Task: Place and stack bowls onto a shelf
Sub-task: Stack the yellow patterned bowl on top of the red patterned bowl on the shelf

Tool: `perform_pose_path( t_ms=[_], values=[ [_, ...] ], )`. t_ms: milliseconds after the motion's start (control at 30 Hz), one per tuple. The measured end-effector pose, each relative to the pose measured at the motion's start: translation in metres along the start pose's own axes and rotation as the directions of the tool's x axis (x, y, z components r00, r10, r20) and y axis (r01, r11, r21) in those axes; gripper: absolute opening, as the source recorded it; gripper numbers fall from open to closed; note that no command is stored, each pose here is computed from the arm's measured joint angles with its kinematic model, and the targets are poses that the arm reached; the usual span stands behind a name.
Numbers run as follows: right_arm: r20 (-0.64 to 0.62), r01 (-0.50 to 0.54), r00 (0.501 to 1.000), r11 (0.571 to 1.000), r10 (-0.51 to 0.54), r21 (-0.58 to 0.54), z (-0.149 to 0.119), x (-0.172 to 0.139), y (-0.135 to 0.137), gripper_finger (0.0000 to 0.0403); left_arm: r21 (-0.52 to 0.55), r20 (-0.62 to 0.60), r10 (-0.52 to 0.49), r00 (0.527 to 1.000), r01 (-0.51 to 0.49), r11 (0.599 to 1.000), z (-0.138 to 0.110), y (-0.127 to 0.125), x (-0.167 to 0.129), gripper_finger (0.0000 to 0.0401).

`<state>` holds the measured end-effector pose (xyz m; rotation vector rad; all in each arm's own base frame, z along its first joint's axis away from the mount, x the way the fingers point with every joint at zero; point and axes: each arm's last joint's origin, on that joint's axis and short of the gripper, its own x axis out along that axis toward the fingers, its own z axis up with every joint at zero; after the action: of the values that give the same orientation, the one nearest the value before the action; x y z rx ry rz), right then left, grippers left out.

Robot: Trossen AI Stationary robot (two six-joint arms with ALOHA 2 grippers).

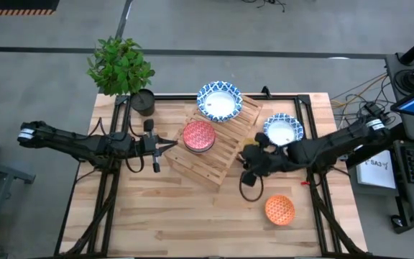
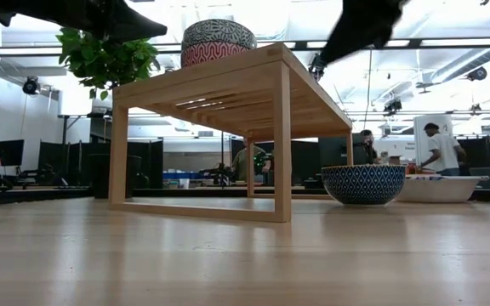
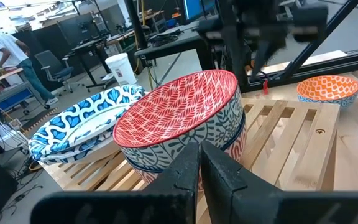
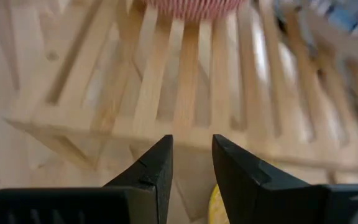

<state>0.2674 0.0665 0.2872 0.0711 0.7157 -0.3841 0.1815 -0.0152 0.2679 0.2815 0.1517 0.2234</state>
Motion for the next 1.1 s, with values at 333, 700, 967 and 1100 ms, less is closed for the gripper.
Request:
perform_pose_path(
  t_ms=[333,700,967,1100],
  values=[
    [-0.088,0.041,0.996,0.994,-0.033,0.098,-0.042,0.021,0.001,0.0151,-0.006,0.013,0.003,1.000,-0.003,1.000,0.001,0.000,0.000,0.0000],
    [-0.215,0.100,0.971,0.995,-0.103,-0.024,-0.083,0.044,-0.004,0.0180,-0.005,0.013,0.003,1.000,-0.003,1.000,0.001,0.000,0.000,0.0000],
    [-0.274,0.141,0.949,0.987,-0.158,-0.082,-0.096,0.064,0.001,0.0178,-0.005,0.012,0.003,1.000,-0.003,1.000,0.001,0.000,0.000,0.0000],
    [-0.285,0.180,0.936,0.978,-0.204,-0.110,-0.101,0.073,0.001,0.0178,-0.005,0.012,0.003,1.000,-0.003,1.000,0.001,0.000,0.000,0.0000]
  ],
)
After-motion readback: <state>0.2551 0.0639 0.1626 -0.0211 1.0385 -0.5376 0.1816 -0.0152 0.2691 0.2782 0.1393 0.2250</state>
